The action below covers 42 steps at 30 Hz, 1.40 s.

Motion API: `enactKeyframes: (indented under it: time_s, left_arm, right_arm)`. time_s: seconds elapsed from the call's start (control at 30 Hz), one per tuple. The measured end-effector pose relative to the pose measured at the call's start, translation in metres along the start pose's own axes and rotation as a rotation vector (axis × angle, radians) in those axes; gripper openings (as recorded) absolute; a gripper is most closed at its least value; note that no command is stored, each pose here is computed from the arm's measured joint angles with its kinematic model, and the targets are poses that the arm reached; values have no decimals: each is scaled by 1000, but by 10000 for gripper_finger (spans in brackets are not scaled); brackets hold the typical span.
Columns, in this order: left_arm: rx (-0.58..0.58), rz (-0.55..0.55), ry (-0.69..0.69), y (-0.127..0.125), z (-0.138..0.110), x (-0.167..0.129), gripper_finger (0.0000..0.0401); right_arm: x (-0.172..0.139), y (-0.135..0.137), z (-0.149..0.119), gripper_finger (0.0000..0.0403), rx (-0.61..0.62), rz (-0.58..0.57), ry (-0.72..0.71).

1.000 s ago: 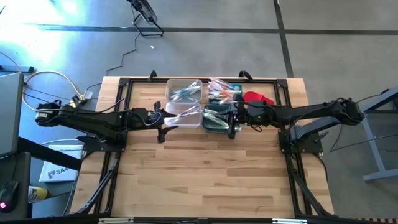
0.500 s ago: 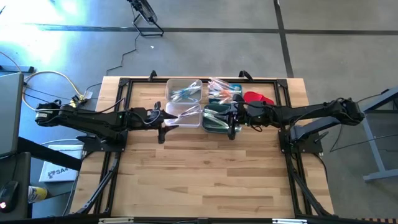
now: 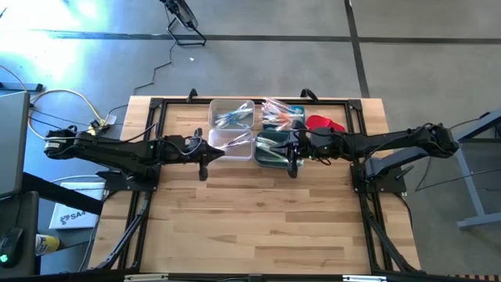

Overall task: Pick & Place Toothbrushes
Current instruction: Return to Home Position

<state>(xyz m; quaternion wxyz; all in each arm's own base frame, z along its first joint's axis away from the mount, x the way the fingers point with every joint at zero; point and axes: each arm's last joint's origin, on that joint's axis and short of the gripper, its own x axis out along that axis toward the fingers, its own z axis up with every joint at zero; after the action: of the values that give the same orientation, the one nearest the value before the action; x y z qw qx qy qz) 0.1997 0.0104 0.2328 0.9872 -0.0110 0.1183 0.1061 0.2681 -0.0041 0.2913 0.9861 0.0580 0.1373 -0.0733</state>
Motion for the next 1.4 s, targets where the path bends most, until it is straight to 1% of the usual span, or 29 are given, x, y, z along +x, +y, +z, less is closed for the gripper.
enactKeyframes:
  time_s: [0.07, 0.17, 0.33, 0.4, 0.53, 0.7, 0.87, 1.03, 1.2, 1.27, 1.33, 1.4]
  left_arm:
    - [-30, 0, -8, 0, 1, 0, 14]
    - [-40, 0, -7, 0, 1, 0, 3]
    - [-37, -1, -13, 0, 3, 0, 1]
    - [-34, -2, -24, 0, 9, -1, 1]
    - [38, -47, -50, -1, 27, -8, 1]
    - [110, -74, -69, 1, 38, -24, 1]
    - [120, -49, -26, 6, 35, -48, 0]
    - [119, -35, -23, 11, 33, -71, 0]
    - [161, -26, -60, 14, 29, -87, 0]
    - [175, 1, -80, 16, 23, -93, 0]
    - [171, 45, -106, 19, 16, -98, 0]
    - [166, 67, -126, 21, 8, -103, 0]
  right_arm:
    - [0, 0, -1, 4, -1, 1, 5]
    - [0, 0, -1, 4, -1, 0, 9]
    - [0, 0, -1, 4, -1, 0, 10]
    - [0, 0, -1, 4, -1, -1, 11]
    - [0, 0, -1, 4, -1, -1, 11]
    - [0, 0, -1, 4, -8, -5, 9]
    - [0, -1, -1, 4, -14, -31, 6]
    - [-3, -2, 1, 4, -60, -61, -1]
    - [-8, -2, 4, 4, -59, -59, -19]
    - [-10, -2, 6, 4, -58, -58, -27]
    - [-13, -2, 7, 4, -55, -55, -32]
    - [-14, -2, 8, 4, -52, -53, -37]
